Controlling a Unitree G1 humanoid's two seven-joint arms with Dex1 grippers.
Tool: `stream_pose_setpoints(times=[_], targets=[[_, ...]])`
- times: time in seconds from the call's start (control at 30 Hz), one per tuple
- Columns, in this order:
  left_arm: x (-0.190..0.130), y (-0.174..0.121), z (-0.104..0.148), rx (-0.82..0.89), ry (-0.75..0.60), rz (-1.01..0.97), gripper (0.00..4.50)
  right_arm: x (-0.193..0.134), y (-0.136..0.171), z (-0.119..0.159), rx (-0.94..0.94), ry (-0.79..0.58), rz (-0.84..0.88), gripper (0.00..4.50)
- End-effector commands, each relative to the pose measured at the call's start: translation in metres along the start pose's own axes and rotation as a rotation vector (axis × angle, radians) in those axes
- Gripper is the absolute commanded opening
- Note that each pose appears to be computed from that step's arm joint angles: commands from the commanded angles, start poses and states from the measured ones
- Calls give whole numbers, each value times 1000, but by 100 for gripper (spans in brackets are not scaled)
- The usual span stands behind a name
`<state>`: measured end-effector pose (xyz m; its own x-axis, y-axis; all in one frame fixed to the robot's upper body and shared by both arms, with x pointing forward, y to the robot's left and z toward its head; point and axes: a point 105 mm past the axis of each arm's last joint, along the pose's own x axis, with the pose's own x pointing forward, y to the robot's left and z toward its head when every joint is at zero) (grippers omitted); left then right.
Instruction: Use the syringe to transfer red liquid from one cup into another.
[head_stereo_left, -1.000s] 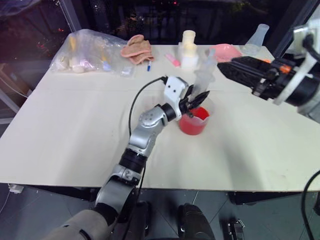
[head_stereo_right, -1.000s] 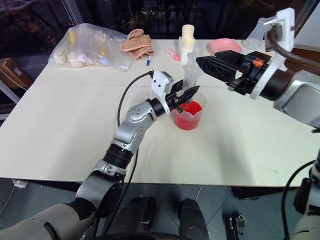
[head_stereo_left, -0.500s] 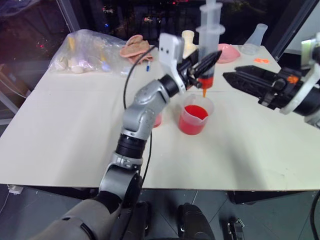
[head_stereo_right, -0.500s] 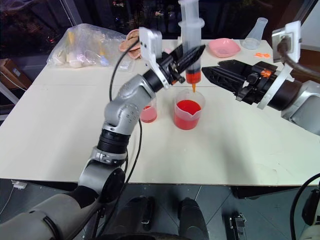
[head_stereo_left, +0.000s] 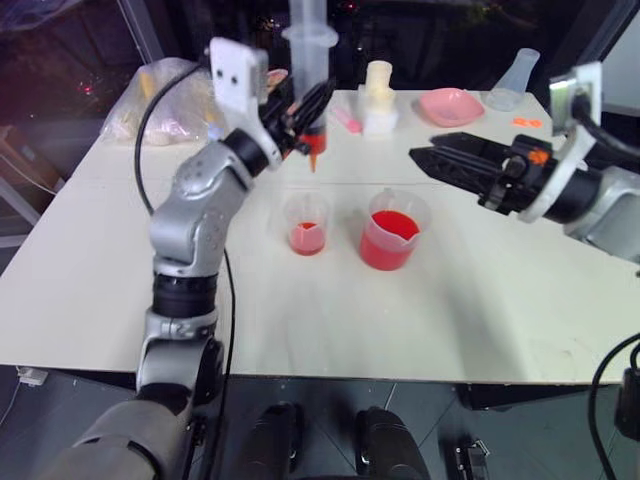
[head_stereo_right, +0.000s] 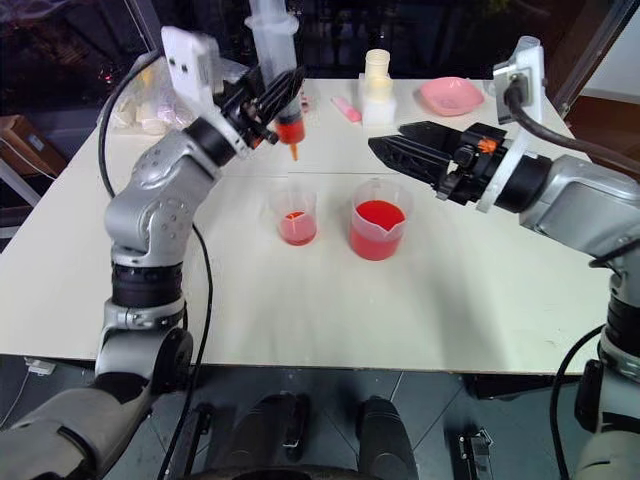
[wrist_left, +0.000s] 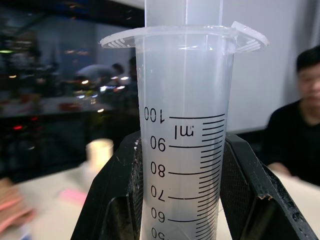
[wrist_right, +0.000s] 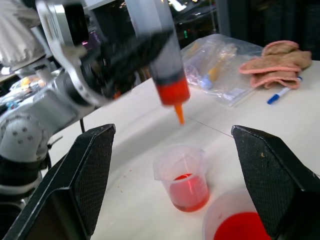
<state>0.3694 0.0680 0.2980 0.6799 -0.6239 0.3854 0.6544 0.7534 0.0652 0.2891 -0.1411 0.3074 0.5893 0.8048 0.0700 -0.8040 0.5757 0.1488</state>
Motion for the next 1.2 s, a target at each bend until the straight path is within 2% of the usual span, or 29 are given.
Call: stream_pose_setpoints(times=[0.03, 0.13, 0.33, 0.63, 0.83, 1.03, 1.2], targets=[[-9, -15, -9, 51, 7, -45, 152, 3, 5, 11, -33, -27, 38, 385], [-17, -18, -26, 80, 28, -47, 152, 8, 11, 11, -32, -13, 77, 385], [-20, -33, -38, 179, 12, -80, 152, 12, 15, 10, -19, 9, 105, 385], [-29, -33, -53, 233, 21, -35, 152, 33, 34, 22, -13, -30, 179, 385], [-31, -28, -55, 245, 26, -18, 152, 51, 27, 25, 6, -57, 137, 385], [-30, -28, -53, 243, 22, -12, 152, 60, 21, 13, 11, -9, 103, 385], [-30, -31, -55, 239, 25, -18, 152, 67, 28, 15, 12, -16, 136, 385]])
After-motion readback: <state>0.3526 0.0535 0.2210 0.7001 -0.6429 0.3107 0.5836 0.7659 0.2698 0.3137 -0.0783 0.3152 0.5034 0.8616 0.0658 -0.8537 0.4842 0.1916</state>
